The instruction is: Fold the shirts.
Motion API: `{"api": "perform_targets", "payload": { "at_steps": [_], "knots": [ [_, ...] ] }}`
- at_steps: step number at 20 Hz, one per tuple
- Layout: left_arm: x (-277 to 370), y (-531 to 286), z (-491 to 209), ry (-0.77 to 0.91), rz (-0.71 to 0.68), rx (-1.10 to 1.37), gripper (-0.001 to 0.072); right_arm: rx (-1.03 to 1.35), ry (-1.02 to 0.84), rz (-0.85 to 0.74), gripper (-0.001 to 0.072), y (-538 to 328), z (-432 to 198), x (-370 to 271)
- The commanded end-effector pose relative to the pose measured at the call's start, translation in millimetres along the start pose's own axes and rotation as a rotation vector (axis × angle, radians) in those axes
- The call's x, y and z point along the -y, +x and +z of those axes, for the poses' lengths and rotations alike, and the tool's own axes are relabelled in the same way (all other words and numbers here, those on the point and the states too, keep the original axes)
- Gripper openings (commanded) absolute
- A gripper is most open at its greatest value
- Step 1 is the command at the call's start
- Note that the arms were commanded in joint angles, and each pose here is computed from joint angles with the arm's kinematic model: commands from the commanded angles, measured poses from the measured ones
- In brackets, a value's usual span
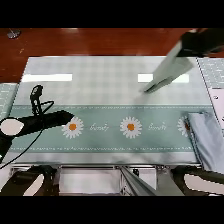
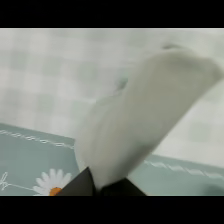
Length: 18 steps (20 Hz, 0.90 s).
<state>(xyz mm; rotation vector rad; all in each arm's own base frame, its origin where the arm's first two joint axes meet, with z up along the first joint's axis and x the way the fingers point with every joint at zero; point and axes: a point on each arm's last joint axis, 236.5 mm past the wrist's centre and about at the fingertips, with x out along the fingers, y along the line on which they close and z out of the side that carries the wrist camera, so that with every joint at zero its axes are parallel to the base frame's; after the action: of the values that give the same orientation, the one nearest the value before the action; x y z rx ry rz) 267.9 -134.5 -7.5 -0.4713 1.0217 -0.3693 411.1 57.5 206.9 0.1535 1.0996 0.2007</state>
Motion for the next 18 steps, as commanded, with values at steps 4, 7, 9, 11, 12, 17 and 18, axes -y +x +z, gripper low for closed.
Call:
{"api": "perform_targets", "payload": {
  "at_steps": [4,7,9,11,12,17,18],
  "knots": [
    [-0.1,0.2,-1.1,0.000,0.000,-0.004,0.0024,-0.041,0.423,-0.182,0.0024,-77.7,-59.1,117.3],
    [-0.1,0.2,-1.0,0.001,0.000,-0.004,0.0024,-0.012,0.588,-0.285,0.0024,-107.6,-101.3,155.4],
    [-0.2,0.2,-0.9,0.013,0.000,-0.004,0.0025,-0.008,0.703,-0.388,0.0024,-127.0,-143.9,178.5],
    [-0.4,0.2,-0.1,0.016,0.001,0.000,0.0025,-0.027,0.820,-0.503,0.0024,-142.8,-194.9,197.7],
    [-0.4,0.2,-0.1,0.016,0.001,0.000,0.0024,-0.057,0.849,-0.550,0.0024,-146.4,-221.3,203.9],
    [-0.3,0.2,-0.4,0.015,0.001,-0.002,0.0025,-0.306,1.060,-0.618,0.0053,-111.2,-346.7,200.5],
    [-0.1,0.1,-0.7,0.015,0.000,-0.003,0.0025,-0.359,1.099,-0.651,0.0338,-106.5,-365.5,199.9]
  ]
}}
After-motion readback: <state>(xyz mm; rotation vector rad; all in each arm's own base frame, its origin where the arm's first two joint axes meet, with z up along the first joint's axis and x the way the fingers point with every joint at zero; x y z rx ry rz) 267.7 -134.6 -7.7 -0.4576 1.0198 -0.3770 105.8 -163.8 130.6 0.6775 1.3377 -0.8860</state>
